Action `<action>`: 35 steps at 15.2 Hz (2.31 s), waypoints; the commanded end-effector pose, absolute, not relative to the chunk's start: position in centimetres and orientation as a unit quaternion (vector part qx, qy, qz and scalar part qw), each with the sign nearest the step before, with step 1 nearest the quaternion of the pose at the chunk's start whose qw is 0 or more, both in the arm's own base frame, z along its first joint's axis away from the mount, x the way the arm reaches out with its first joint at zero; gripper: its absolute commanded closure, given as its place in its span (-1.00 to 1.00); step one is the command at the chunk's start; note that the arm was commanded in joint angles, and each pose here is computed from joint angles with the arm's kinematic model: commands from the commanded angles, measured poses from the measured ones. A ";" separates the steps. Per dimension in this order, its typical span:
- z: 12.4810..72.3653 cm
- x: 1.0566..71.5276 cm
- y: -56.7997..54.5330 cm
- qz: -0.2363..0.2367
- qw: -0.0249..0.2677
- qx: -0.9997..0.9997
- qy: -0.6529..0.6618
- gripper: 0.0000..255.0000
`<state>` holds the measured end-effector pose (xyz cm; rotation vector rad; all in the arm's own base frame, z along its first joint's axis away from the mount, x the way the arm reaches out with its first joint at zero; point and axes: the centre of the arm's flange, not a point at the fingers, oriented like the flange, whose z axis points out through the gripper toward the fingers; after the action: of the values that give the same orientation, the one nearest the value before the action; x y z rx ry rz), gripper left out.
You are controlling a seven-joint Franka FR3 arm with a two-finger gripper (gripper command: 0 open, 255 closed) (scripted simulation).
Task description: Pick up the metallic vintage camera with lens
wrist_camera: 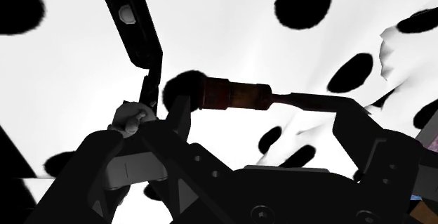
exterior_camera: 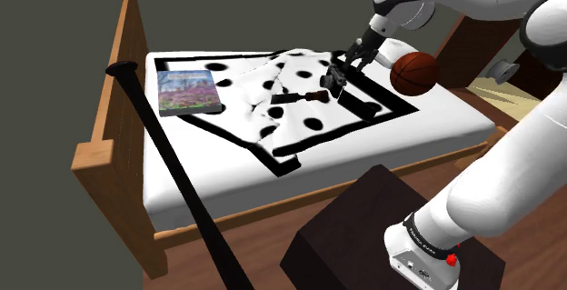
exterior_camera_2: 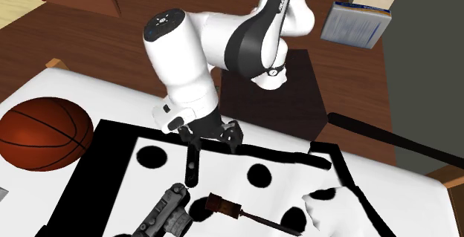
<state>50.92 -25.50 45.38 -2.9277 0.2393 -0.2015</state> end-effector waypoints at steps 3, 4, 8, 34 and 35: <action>42.3 53.4 -29.1 -0.062 0.102 -0.989 0.089 -1.00; 41.5 54.0 -30.0 -0.061 0.103 -0.989 0.091 -1.00; 38.3 56.4 -33.7 -0.055 0.106 -0.988 0.100 -1.00; 31.8 58.9 -37.6 -0.048 0.110 -0.987 0.109 1.00; 32.3 58.9 -37.6 -0.048 0.110 -0.987 0.109 1.00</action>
<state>59.02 -37.56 31.76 -2.8993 0.3212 -0.1391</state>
